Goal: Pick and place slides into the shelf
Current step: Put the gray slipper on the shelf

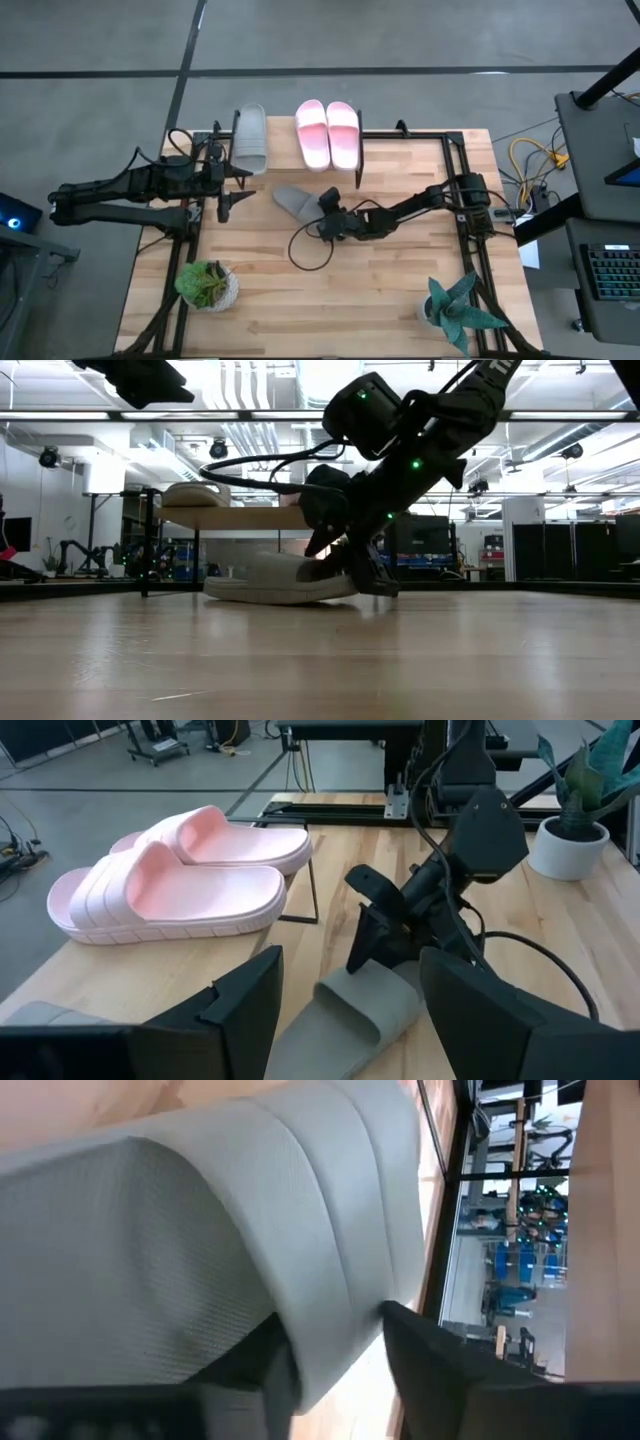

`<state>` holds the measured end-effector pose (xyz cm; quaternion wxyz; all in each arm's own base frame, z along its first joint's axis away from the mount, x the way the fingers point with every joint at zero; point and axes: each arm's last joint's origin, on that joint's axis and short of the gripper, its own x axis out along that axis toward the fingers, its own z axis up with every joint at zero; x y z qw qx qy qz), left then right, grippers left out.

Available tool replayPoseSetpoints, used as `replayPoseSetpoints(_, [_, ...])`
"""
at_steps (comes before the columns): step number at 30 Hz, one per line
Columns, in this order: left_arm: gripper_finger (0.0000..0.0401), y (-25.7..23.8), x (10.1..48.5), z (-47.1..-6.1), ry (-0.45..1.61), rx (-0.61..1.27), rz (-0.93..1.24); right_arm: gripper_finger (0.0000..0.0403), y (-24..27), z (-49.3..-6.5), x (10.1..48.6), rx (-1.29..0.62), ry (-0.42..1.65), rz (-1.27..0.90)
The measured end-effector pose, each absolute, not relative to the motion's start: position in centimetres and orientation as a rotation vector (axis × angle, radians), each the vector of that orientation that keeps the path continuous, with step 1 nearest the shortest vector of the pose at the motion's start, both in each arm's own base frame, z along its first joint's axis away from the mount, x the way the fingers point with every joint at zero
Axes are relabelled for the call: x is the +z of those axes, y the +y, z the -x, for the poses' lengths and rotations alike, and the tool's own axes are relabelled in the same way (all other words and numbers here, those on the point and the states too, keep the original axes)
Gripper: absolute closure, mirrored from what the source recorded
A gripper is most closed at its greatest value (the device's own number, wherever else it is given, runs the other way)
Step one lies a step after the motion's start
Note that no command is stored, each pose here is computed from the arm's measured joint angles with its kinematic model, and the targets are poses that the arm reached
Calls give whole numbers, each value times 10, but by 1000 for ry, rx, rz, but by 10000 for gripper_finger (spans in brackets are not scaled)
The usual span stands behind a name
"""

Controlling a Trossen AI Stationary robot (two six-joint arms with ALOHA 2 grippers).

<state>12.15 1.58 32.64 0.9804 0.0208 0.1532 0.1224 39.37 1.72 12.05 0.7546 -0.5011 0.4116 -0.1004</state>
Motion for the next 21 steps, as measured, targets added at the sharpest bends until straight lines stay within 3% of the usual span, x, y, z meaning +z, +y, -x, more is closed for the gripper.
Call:
replayPoseSetpoints(8, [182,17,328,-118,291,287,-38,384,26,-393,122,-223,890,1102])
replayPoseSetpoints(14, [182,18,332,-109,247,381,-5,390,47,-391,139,-294,849,1081])
replayPoseSetpoints(21, [182,18,338,-92,176,434,-2,391,79,-389,205,-336,716,874])
